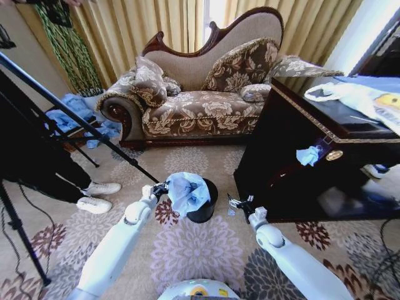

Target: Place a garbage bag over the trash bin.

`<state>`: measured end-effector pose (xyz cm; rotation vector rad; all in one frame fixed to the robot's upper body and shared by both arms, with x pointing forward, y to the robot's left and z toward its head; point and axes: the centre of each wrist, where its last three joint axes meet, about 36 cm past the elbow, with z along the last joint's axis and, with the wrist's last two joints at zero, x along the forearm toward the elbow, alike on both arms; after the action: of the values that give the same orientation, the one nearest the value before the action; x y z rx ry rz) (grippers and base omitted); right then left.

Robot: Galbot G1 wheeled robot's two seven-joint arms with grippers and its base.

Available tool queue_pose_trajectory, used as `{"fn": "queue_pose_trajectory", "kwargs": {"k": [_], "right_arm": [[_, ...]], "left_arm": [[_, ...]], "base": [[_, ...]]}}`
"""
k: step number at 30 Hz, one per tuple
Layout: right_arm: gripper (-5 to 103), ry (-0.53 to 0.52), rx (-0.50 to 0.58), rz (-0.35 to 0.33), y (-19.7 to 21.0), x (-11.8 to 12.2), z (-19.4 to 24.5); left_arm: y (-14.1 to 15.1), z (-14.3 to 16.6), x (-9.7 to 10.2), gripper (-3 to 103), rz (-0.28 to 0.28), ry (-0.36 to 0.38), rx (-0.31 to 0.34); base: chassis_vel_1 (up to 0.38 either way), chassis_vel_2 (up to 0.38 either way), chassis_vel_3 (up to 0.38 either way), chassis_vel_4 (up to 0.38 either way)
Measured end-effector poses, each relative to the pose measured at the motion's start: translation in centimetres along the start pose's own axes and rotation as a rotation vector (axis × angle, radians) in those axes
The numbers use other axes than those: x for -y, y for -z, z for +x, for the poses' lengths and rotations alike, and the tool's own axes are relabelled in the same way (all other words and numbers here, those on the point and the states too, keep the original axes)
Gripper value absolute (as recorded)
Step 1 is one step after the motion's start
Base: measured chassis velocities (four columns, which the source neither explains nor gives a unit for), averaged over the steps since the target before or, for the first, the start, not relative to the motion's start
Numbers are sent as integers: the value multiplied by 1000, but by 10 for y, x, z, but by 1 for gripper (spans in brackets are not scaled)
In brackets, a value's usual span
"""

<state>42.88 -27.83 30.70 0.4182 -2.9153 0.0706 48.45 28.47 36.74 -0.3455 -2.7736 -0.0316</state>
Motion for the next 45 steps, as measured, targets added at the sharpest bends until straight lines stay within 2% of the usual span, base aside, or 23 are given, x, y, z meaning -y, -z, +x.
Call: {"fn": "queue_pose_trajectory", "kwargs": {"k": [9, 16, 17, 21, 22, 24, 25, 28, 29, 36, 45], "right_arm": [[100, 8, 4, -5, 0, -5, 10], [100, 11, 15, -14, 3, -12, 12], [100, 6, 25, -28, 7, -16, 12], [100, -67, 37, -114, 35, -40, 11], [100, -67, 37, -114, 35, -40, 11], [100, -99, 15, -168, 54, -63, 12], [100, -99, 15, -168, 54, -63, 12], [100, -91, -49, -179, 60, -99, 15], [100, -91, -49, -179, 60, -99, 15], [100, -64, -70, -144, 55, -148, -5], [102, -55, -91, -171, 65, -180, -22]], "left_arm": [[-32, -32, -6, 0, 32, 34, -60], [-35, -45, -3, -2, 34, 23, -66], [-35, -45, -2, 6, 34, 19, -66], [-36, -42, 4, 0, 27, 5, -62], [-36, -42, 4, 0, 27, 5, -62], [-40, -39, 7, 0, 19, -1, -70], [-40, -39, 7, 0, 19, -1, -70], [-46, -37, 8, 0, 17, -4, -79], [-46, -37, 8, 0, 17, -4, -79], [-47, -37, 9, 0, 17, -2, -79], [-50, -39, 16, 0, 24, -8, -77]], "base": [[0, 0, 0, 0], [0, 0, 0, 0], [0, 0, 0, 0], [0, 0, 0, 0], [0, 0, 0, 0], [0, 0, 0, 0], [0, 0, 0, 0], [0, 0, 0, 0], [0, 0, 0, 0], [0, 0, 0, 0], [0, 0, 0, 0]]}}
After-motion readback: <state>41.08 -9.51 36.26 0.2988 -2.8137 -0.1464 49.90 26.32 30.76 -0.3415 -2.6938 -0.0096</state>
